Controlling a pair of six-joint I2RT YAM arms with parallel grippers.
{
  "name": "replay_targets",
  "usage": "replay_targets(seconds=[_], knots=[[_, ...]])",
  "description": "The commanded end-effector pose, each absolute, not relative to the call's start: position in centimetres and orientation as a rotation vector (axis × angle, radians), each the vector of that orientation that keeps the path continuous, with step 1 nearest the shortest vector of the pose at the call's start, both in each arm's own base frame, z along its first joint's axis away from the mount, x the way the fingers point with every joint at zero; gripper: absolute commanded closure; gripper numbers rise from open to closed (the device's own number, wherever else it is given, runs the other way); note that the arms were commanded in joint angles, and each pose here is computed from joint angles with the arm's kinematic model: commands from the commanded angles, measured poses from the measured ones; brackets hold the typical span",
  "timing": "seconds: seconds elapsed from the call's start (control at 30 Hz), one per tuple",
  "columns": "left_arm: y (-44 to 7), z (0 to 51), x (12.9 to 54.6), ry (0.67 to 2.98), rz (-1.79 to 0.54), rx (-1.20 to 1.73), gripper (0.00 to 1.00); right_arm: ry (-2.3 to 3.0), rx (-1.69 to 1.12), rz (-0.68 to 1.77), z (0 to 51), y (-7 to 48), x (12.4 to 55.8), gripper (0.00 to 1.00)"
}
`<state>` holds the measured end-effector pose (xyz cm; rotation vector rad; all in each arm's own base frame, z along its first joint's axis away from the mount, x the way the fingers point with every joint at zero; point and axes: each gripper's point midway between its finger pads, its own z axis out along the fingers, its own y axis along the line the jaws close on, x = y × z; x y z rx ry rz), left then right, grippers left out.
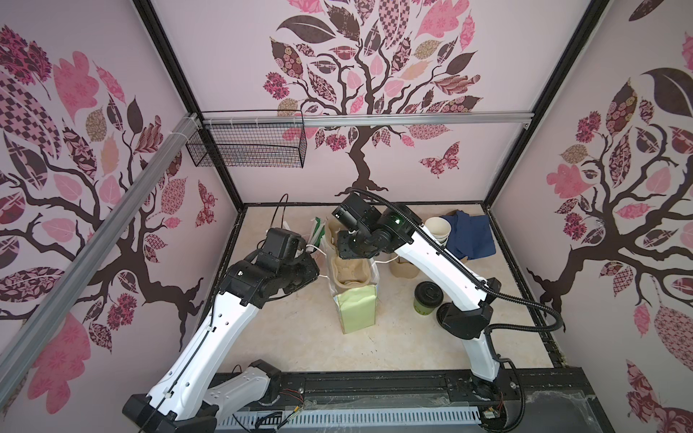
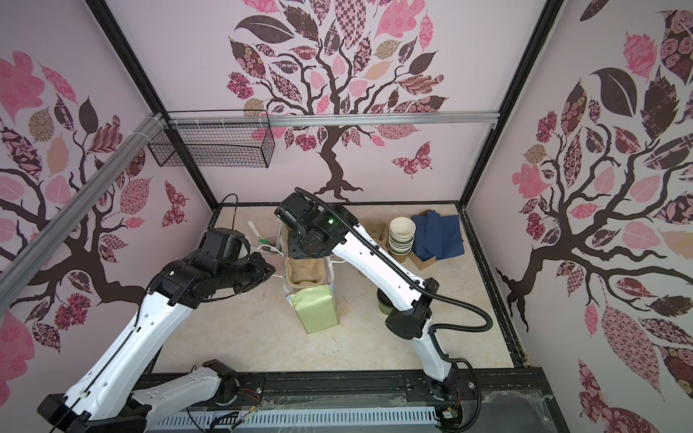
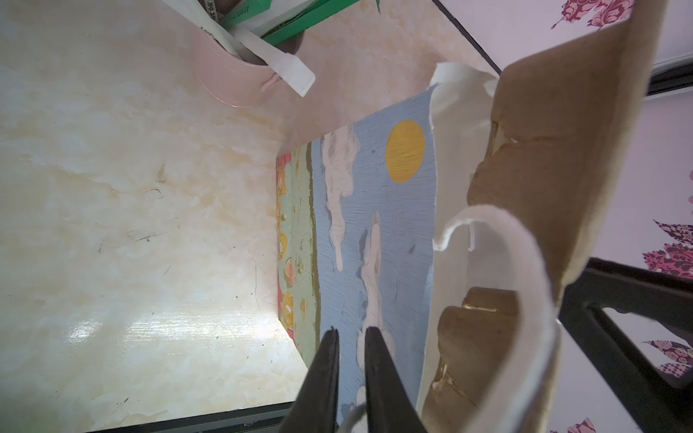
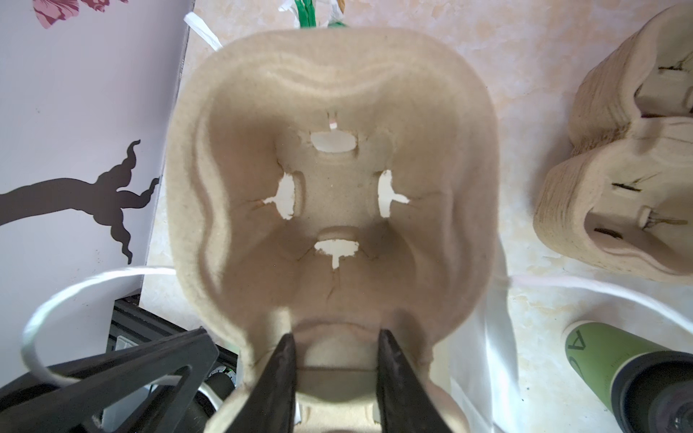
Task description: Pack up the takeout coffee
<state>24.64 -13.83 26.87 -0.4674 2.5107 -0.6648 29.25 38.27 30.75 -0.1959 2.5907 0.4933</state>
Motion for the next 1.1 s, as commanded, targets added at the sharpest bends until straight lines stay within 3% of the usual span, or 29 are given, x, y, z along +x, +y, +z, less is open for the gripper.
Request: replay_targets(seconds=[0.0, 0.37, 0.73, 1.07], knots=[[-14.0, 26.6, 25.0, 2.512, -0.665, -0.446, 0.82, 2.564, -0.179, 0.559, 31.8, 38.8, 29.5, 0.71], [-14.2, 26.8, 25.2, 2.507, -0.67, -0.443, 0.83, 2.557, -0.177, 0.621, 33.2, 38.6, 28.8, 0.71], [-14.2, 27.1, 25.3, 2.501, -0.677, -0.444, 0.82, 2.434, -0.121, 0.798, 37.7, 37.9, 28.0, 0.71], [-14.2, 27.3, 25.3, 2.494, -0.683, -0.447, 0.83, 2.501, -0.132, 0.525, 33.3, 36.0, 28.7, 0.71]])
